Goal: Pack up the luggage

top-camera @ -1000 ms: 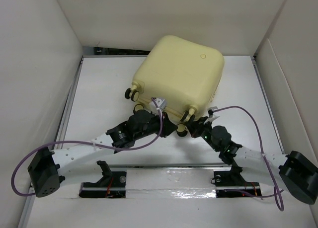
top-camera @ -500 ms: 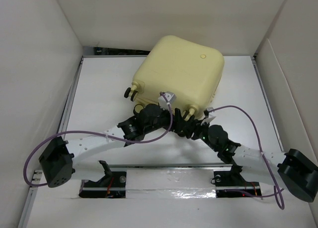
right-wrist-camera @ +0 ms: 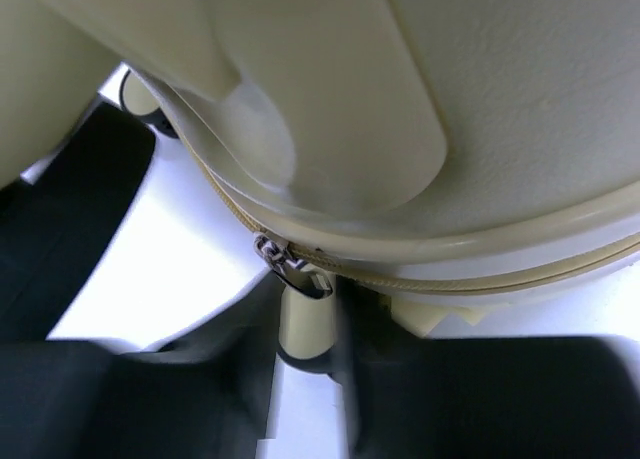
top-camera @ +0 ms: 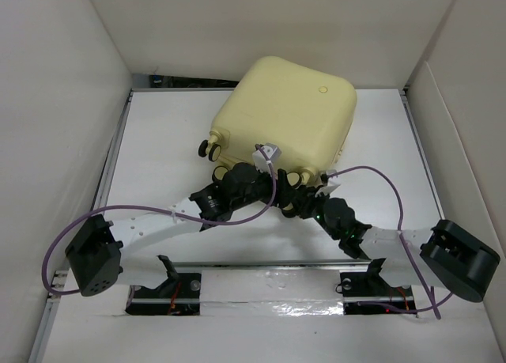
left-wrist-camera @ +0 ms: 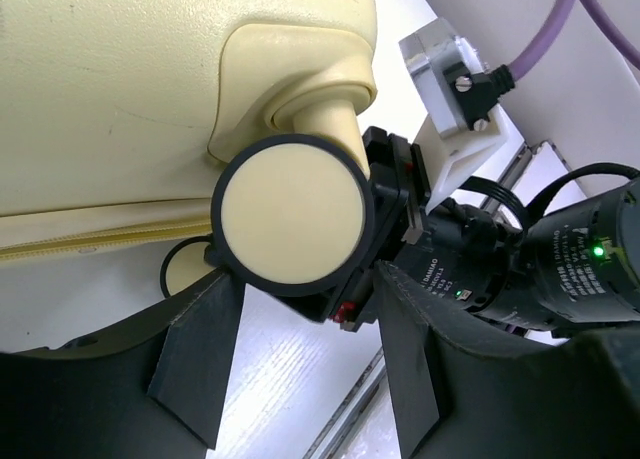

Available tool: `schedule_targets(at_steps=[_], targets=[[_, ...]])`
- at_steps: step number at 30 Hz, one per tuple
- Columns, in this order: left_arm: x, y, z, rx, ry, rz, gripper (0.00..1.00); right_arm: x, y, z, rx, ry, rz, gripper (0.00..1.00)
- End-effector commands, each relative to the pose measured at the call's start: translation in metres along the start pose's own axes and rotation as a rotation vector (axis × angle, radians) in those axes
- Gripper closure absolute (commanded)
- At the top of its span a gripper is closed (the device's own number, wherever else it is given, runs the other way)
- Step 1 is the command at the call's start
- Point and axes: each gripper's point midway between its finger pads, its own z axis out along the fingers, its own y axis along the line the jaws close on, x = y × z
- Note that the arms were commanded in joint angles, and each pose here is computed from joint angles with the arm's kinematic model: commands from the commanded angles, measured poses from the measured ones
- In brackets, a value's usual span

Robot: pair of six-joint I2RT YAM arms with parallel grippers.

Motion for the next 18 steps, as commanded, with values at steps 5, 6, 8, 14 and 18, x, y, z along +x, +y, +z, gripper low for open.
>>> schedule_targets(at_steps=[5, 6, 8, 14, 18], targets=[[-0.033, -0.02, 0.004, 0.058, -0.078, 0.013, 0.5, -0.078, 0.035, -0.007, -0.06, -0.312, 0.113, 1.0], [-0.034, -0.022, 0.006, 0.064, -0.079, 0.009, 0.51, -0.078, 0.036, -0.009, -0.059, -0.317, 0.113, 1.0], [-0.037, -0.028, 0.012, 0.093, -0.087, -0.008, 0.52, -0.074, 0.039, -0.015, -0.063, -0.315, 0.113, 1.0], [-0.062, -0.058, 0.042, 0.192, -0.118, -0.061, 0.58, -0.037, 0.037, -0.025, -0.028, -0.235, 0.114, 1.0], [-0.102, -0.096, 0.063, 0.307, -0.153, -0.101, 0.59, -0.024, 0.045, -0.025, 0.003, -0.215, 0.105, 1.0]])
